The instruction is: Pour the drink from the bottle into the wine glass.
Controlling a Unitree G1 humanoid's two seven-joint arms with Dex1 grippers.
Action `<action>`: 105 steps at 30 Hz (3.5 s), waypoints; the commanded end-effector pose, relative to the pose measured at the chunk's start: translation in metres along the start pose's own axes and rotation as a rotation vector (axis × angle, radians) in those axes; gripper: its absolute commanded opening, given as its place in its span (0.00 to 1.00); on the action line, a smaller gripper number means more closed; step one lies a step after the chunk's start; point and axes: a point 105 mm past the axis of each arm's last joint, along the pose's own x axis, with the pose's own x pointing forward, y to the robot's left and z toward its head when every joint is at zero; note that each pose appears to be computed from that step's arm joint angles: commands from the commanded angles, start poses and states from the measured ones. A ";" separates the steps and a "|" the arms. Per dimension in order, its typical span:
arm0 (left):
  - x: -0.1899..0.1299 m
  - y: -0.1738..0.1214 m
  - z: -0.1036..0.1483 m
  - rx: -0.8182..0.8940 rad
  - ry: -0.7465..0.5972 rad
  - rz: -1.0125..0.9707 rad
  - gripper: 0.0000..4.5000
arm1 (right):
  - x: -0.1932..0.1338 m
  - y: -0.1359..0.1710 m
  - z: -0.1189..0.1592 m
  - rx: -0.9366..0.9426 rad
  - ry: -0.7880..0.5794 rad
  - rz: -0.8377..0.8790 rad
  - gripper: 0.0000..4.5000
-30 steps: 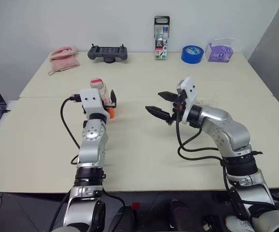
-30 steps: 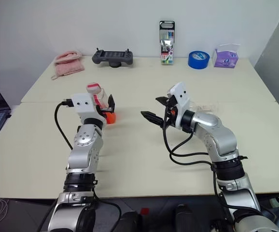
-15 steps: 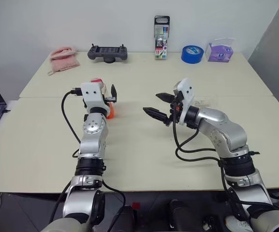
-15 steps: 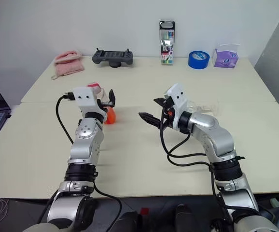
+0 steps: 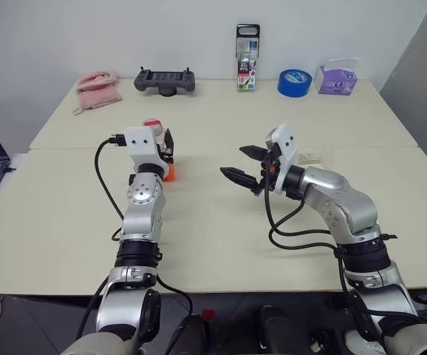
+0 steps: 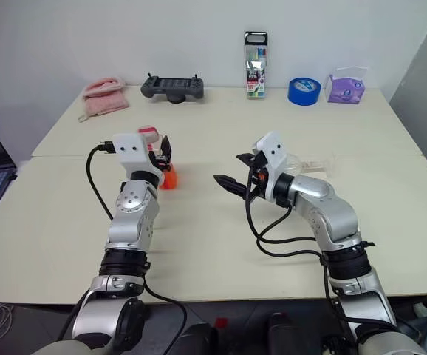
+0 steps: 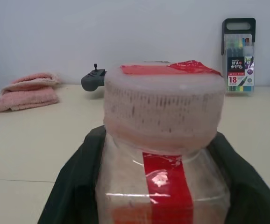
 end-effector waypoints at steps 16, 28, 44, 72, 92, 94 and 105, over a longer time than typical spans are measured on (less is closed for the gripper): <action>-0.103 -0.104 0.063 -0.148 -0.024 -1.062 0.48 | -0.029 0.052 0.083 -0.061 -0.036 0.252 1.00; -0.124 -0.121 0.069 -0.112 -0.023 -1.190 0.48 | -0.032 0.053 0.070 -0.020 0.058 0.230 1.00; -0.131 -0.127 0.080 -0.149 -0.031 -1.261 0.48 | -0.037 0.049 0.061 -0.086 0.090 0.291 0.41; -0.121 -0.137 0.093 -0.108 -0.106 -1.344 0.48 | -0.066 0.056 0.086 -0.242 0.042 0.576 1.00; -0.100 -0.135 0.086 -0.134 -0.108 -1.294 0.48 | -0.050 0.032 0.085 -0.135 -0.063 -0.115 1.00; -0.099 -0.135 0.086 -0.133 -0.107 -1.294 0.48 | -0.049 0.032 0.085 -0.127 -0.067 -0.132 1.00; -0.099 -0.136 0.084 -0.129 -0.103 -1.298 0.48 | -0.051 0.024 0.074 -0.154 0.040 -0.229 0.40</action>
